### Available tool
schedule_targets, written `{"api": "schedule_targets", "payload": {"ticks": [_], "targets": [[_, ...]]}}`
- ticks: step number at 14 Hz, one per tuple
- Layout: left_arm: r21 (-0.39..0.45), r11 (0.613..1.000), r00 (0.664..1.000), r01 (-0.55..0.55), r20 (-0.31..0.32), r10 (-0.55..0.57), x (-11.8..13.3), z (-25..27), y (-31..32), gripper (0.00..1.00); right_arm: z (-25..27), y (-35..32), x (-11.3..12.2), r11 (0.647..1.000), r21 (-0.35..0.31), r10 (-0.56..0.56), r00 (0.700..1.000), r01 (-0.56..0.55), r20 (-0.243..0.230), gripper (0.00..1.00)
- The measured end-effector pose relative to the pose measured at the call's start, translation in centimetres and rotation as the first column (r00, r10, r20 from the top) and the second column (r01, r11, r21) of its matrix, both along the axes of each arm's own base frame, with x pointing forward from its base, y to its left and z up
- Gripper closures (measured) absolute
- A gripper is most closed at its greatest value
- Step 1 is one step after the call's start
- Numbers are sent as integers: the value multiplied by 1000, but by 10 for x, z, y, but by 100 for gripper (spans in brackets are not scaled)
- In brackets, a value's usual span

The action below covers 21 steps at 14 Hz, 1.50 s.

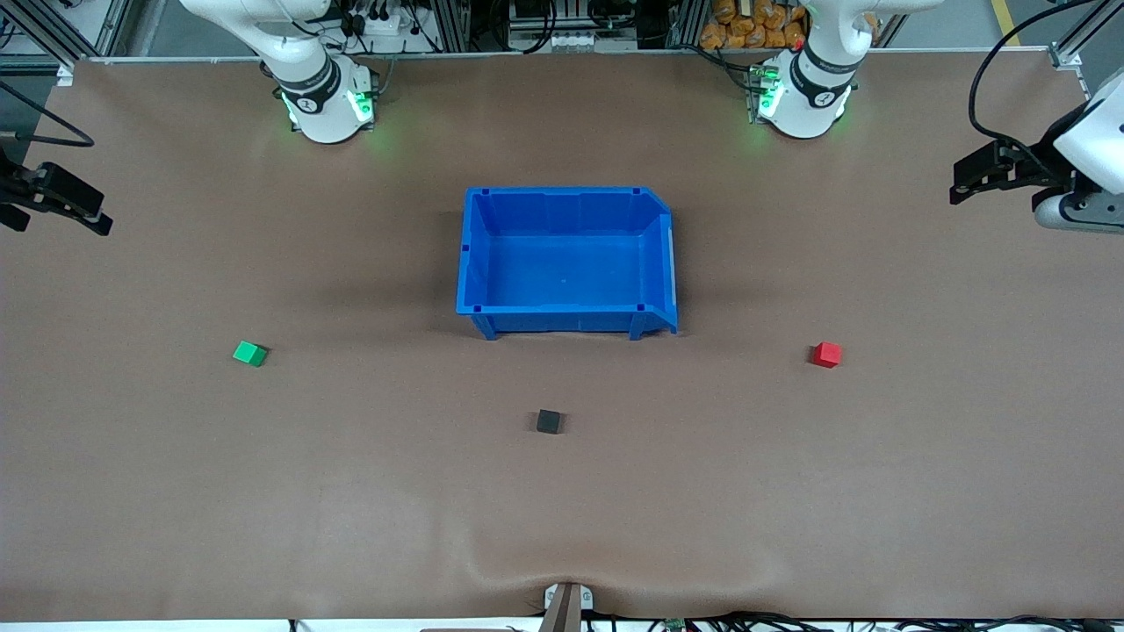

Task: Attach green and red cubes to black cube
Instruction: 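Reach the left gripper to the red cube while the right gripper reaches the green cube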

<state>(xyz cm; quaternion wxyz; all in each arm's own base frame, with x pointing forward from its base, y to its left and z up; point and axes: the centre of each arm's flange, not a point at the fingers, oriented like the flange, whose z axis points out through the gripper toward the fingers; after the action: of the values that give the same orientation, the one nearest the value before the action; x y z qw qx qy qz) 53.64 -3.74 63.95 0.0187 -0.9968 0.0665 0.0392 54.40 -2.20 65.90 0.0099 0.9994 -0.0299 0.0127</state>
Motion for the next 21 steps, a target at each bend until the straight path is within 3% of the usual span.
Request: {"api": "schedule_targets", "payload": {"ticks": [10, 14, 18, 21], "targets": [[0, 1000, 1000, 2, -2, -2, 1, -1, -1, 0, -1, -2, 2, 1000, -1, -3, 1000, 3, 3, 0], [0, 1000, 1000, 1, -7, -1, 17, -21, 0, 0, -6, -6, 6, 1000, -1, -10, 1000, 10, 3, 0], [-1, 1000, 1000, -6, -4, 6, 35, -43, 0, 0, -22, -20, 13, 999, -1, -36, 999, 36, -26, 0], [4, 1000, 999, -31, -36, 31, 45, -64, 6, 0, -44, -27, 25, 999, -1, -48, 997, 48, -62, 0]]}}
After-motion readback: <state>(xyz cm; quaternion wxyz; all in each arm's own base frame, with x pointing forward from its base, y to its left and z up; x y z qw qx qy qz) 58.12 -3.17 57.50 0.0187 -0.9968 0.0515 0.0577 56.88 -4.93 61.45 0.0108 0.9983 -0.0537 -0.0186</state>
